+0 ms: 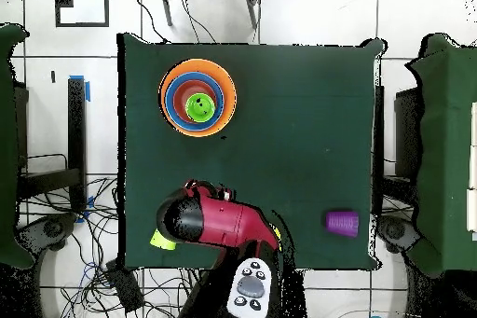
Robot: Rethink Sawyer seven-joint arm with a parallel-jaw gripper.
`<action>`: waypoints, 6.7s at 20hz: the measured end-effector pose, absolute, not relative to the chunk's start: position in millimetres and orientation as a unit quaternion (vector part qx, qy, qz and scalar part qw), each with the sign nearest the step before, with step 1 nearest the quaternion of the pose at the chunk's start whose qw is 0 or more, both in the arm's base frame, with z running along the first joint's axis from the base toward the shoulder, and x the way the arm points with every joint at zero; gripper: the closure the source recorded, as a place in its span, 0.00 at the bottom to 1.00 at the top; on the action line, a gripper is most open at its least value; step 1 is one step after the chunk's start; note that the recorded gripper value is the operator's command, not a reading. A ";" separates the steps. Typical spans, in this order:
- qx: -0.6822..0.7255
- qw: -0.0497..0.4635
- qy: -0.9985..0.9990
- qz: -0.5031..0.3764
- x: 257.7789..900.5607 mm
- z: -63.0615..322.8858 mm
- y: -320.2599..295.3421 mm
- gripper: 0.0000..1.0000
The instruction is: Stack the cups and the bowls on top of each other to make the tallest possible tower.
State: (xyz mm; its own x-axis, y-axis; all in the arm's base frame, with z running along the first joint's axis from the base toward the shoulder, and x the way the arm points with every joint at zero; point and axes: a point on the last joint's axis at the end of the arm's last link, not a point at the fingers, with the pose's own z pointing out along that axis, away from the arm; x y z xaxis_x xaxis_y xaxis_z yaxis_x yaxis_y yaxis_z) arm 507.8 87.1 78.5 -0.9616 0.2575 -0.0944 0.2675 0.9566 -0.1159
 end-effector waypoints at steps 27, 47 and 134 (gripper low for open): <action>0.131 0.017 0.990 -0.043 487.6 75.1 93.0 0.00; 0.096 0.027 0.995 -0.017 478.1 76.5 115.0 0.00; 0.116 -0.038 0.983 0.139 635.2 142.3 66.2 1.00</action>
